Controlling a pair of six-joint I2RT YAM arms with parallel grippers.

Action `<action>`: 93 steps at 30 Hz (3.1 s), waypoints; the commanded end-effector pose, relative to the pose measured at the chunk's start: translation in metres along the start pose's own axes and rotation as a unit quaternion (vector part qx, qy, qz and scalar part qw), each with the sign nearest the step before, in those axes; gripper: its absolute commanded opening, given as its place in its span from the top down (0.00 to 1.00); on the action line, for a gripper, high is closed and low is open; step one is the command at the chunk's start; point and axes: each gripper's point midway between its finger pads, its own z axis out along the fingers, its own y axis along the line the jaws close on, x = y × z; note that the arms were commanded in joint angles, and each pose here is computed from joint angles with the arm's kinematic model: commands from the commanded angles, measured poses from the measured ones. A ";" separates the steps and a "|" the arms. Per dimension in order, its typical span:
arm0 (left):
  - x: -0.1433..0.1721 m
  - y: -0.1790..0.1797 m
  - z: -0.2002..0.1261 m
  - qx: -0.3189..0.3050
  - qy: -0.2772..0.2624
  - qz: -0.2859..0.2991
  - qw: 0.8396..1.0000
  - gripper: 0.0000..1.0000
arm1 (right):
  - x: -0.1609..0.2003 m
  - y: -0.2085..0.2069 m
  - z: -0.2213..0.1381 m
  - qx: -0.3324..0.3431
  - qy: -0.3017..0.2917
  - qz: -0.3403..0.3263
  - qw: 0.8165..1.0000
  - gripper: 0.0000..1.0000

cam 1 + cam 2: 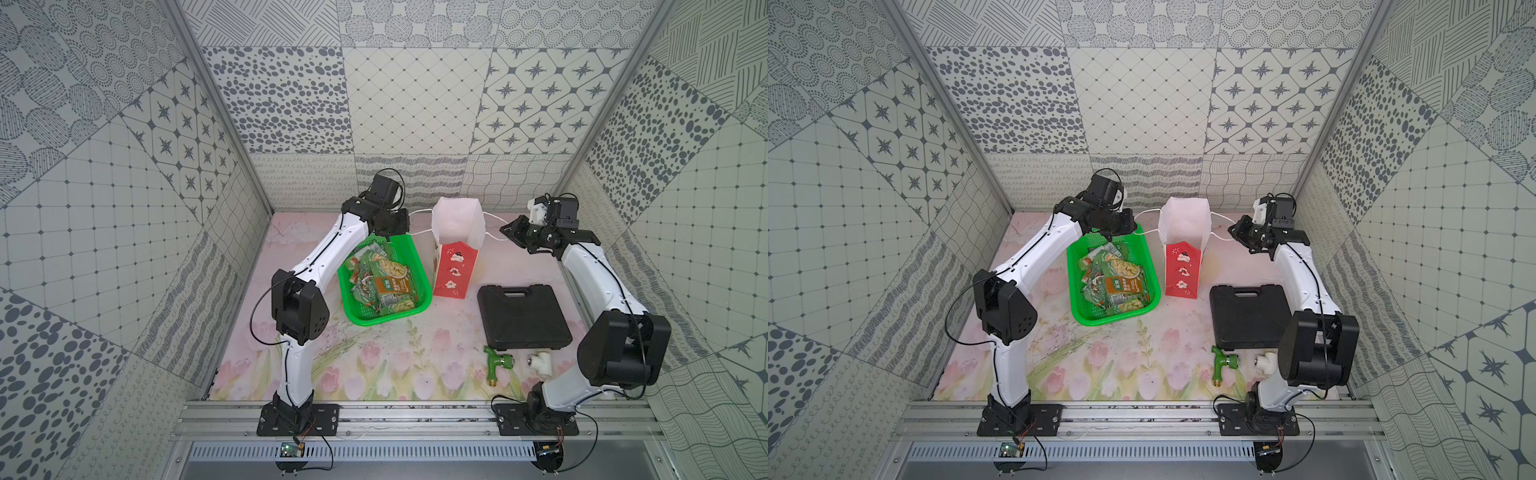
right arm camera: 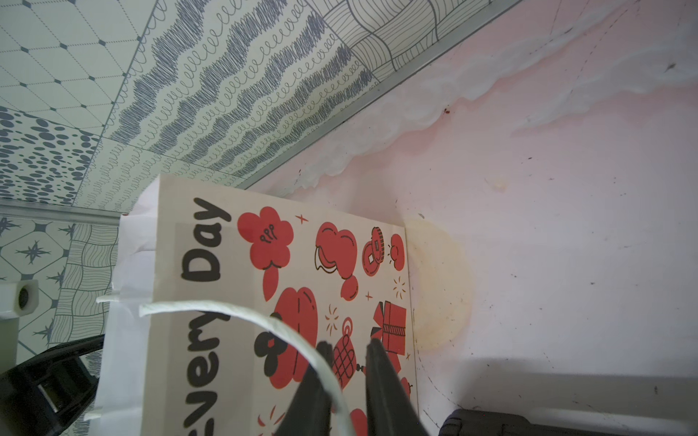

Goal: Place the condiment packets inside the bag
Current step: Place the paper bag at the center of the board, then pick up the condiment packet from the storage box.

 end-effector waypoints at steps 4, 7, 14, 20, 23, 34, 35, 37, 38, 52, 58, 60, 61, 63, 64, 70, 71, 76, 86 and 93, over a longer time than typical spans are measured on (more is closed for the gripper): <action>-0.019 -0.051 -0.042 0.120 -0.027 -0.020 0.992 0.55 | -0.024 0.049 -0.034 -0.079 -0.053 -0.018 0.995 0.67; -0.024 -0.059 -0.061 0.133 -0.039 -0.017 0.990 0.48 | -0.030 0.059 -0.043 -0.090 -0.063 -0.020 0.994 0.63; -0.024 -0.063 -0.091 0.131 -0.054 -0.011 0.990 0.33 | -0.033 0.080 -0.062 -0.123 -0.072 -0.028 0.989 0.51; -0.023 -0.068 -0.112 0.139 -0.061 -0.008 0.988 0.21 | -0.035 0.098 -0.087 -0.146 -0.093 -0.033 0.984 0.27; -0.018 -0.069 -0.124 0.144 -0.064 -0.008 0.988 0.14 | -0.034 0.107 -0.100 -0.159 -0.105 -0.037 0.981 0.16; 0.026 -0.037 -0.167 0.100 -0.106 -0.011 0.989 0.00 | -0.002 0.104 -0.153 -0.162 -0.176 -0.055 0.969 0.03; 0.035 -0.030 -0.165 0.093 -0.102 -0.015 0.990 0.00 | 0.002 0.102 -0.158 -0.162 -0.184 -0.055 0.968 0.03; 0.048 -0.021 -0.166 0.086 -0.098 -0.025 0.991 0.01 | 0.012 0.100 -0.165 -0.165 -0.191 -0.058 0.966 0.03; 0.058 -0.016 -0.162 0.083 -0.092 -0.033 0.992 0.01 | 0.018 0.098 -0.168 -0.165 -0.195 -0.059 0.965 0.03; 0.178 0.011 -0.110 0.075 0.034 -0.027 0.996 0.16 | 0.095 0.016 -0.146 -0.084 -0.214 -0.068 0.971 0.03; 0.215 0.012 -0.084 0.043 0.092 0.005 0.995 0.31 | 0.102 0.005 -0.129 -0.094 -0.208 -0.048 0.972 0.03; 0.221 0.011 -0.078 0.036 0.103 0.013 0.994 0.34 | 0.102 0.003 -0.126 -0.092 -0.206 -0.046 0.973 0.03; 0.224 0.011 -0.074 0.030 0.107 0.017 0.994 0.35 | 0.102 0.003 -0.125 -0.091 -0.205 -0.045 0.973 0.03; 0.230 0.018 -0.067 0.008 0.116 0.022 0.993 0.35 | 0.102 0.001 -0.124 -0.089 -0.203 -0.043 0.974 0.03; 0.232 0.022 -0.064 -0.005 0.119 0.025 0.993 0.36 | 0.102 0.001 -0.123 -0.088 -0.203 -0.042 0.974 0.03; 0.236 0.046 -0.050 -0.078 0.127 0.040 0.988 0.39 | 0.102 -0.001 -0.122 -0.085 -0.203 -0.040 0.975 0.03; 0.235 0.048 -0.048 -0.083 0.126 0.043 0.988 0.39 | 0.102 -0.001 -0.122 -0.085 -0.202 -0.040 0.975 0.03; 0.231 0.049 -0.045 -0.092 0.124 0.051 0.987 0.40 | 0.102 -0.002 -0.122 -0.084 -0.202 -0.041 0.975 0.03; 0.206 0.056 -0.079 -0.112 0.028 0.068 0.991 0.24 | 0.102 0.000 -0.123 -0.086 -0.204 -0.042 0.974 0.03; 0.225 0.048 -0.049 -0.084 0.092 0.069 0.990 0.23 | 0.102 0.000 -0.124 -0.086 -0.204 -0.044 0.974 0.03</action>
